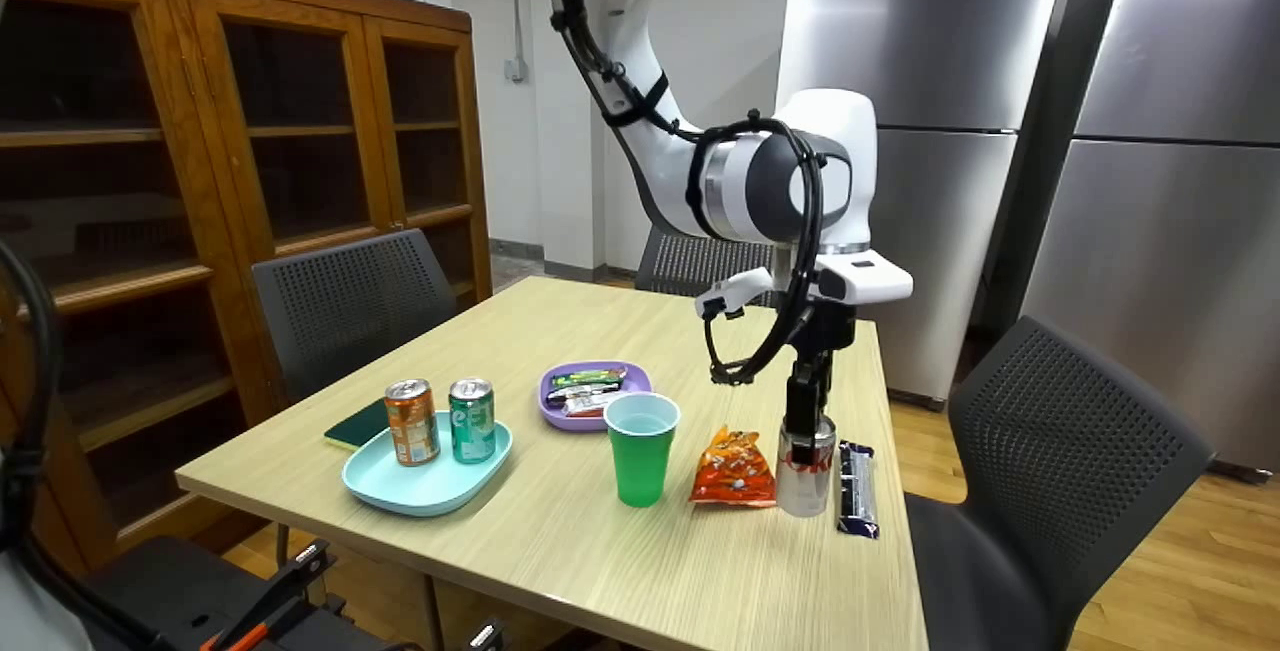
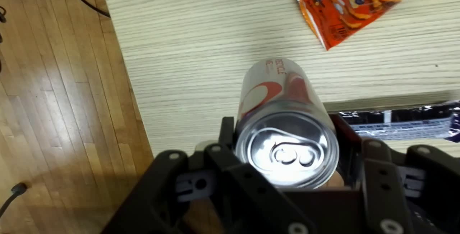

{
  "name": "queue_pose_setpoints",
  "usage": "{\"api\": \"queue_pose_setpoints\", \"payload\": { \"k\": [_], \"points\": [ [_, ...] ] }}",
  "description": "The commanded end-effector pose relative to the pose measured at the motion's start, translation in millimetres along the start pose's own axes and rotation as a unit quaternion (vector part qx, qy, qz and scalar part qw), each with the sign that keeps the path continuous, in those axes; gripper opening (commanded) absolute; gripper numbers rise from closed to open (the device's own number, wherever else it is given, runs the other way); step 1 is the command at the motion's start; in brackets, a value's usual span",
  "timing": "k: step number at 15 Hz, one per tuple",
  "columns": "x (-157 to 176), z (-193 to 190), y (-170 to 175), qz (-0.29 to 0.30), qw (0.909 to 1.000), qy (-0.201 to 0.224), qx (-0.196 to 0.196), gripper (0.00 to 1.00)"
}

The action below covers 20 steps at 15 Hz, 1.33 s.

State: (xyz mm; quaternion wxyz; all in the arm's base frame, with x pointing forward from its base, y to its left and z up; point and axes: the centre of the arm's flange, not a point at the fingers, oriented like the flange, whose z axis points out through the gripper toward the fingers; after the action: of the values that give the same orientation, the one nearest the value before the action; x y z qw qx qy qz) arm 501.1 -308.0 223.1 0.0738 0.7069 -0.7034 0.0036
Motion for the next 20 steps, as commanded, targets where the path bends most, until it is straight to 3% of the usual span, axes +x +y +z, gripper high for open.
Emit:
{"api": "queue_pose_setpoints", "payload": {
  "k": [1, 7, 11, 15, 20],
  "points": [
    [-14, -55, 11, -0.026, 0.9987, 0.002, 0.044, 0.40],
    [-39, -117, 19, -0.083, 0.9907, 0.015, 0.107, 0.40],
    [-81, -143, 26, -0.180, 0.9750, 0.009, 0.131, 0.40],
    [-126, -159, 39, -0.279, 0.9496, 0.004, 0.143, 0.40],
    [-165, -166, 55, -0.404, 0.9024, 0.002, 0.149, 0.40]
  ]
}}
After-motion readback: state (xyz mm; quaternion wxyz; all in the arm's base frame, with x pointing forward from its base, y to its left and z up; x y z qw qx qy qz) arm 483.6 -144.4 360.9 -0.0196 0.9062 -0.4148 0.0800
